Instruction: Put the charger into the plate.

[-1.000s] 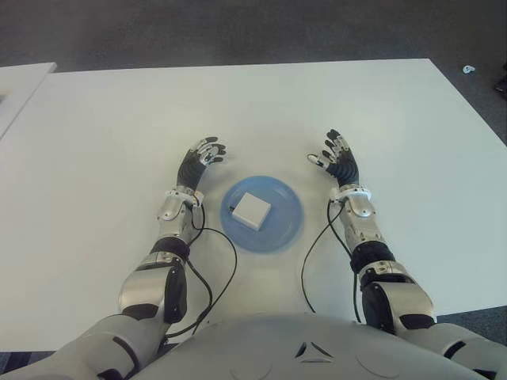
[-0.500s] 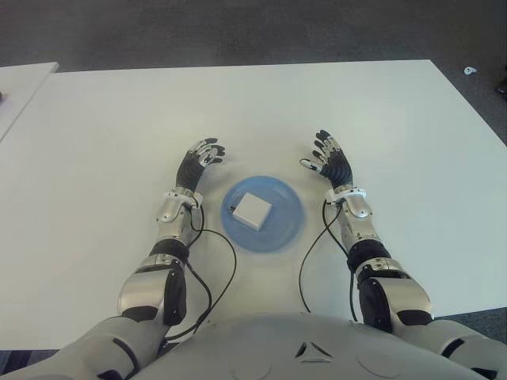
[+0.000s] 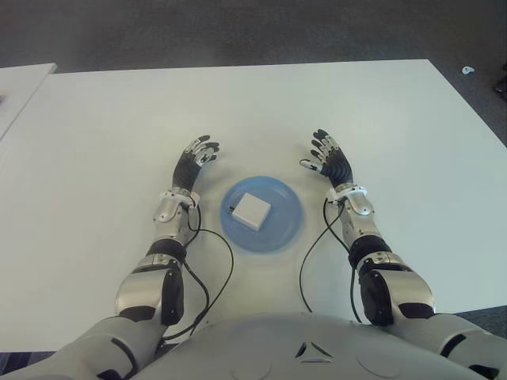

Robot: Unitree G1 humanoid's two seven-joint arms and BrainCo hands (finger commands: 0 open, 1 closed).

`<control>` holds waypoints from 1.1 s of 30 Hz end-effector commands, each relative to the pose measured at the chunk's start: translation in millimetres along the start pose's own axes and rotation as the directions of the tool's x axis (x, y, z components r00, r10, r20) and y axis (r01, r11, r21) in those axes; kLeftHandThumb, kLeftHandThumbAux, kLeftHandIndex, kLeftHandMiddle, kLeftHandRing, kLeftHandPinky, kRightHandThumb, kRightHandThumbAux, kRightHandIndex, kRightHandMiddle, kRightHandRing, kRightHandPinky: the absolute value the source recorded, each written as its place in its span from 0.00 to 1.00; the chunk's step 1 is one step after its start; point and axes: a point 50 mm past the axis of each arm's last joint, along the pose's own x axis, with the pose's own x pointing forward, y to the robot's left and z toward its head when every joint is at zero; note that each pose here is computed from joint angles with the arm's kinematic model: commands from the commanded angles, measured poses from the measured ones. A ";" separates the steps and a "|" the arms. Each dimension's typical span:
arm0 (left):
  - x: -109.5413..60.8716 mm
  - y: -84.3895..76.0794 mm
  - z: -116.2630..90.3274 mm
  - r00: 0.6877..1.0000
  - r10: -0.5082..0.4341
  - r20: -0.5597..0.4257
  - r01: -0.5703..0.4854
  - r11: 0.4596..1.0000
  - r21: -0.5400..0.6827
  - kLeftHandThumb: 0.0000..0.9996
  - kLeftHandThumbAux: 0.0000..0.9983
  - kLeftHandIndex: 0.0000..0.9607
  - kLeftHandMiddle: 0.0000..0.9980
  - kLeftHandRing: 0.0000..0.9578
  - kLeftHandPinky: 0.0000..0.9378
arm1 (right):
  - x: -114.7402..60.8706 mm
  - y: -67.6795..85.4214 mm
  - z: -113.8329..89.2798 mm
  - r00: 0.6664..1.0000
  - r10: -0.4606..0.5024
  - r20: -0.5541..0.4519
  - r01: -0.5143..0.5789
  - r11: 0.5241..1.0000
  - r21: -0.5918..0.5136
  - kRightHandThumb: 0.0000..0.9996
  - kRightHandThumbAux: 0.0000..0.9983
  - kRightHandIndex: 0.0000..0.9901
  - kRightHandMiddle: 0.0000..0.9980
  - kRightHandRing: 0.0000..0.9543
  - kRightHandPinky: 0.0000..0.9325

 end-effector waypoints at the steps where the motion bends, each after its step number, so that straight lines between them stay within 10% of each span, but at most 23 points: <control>1: -4.7 2.9 -7.8 0.998 0.029 -0.051 -0.029 1.000 0.002 0.11 0.55 0.13 0.21 0.20 0.19 | -20.3 2.1 -36.7 0.984 -0.006 -0.177 0.014 0.999 0.049 0.00 0.89 0.01 0.01 0.00 0.03; 33: -5.0 6.1 -9.5 0.994 0.083 -0.066 -0.083 0.997 0.006 0.13 0.66 0.00 0.03 0.02 0.05 | -22.6 6.4 -45.0 0.975 0.000 -0.224 0.005 1.000 0.020 0.00 0.91 0.03 0.03 0.02 0.06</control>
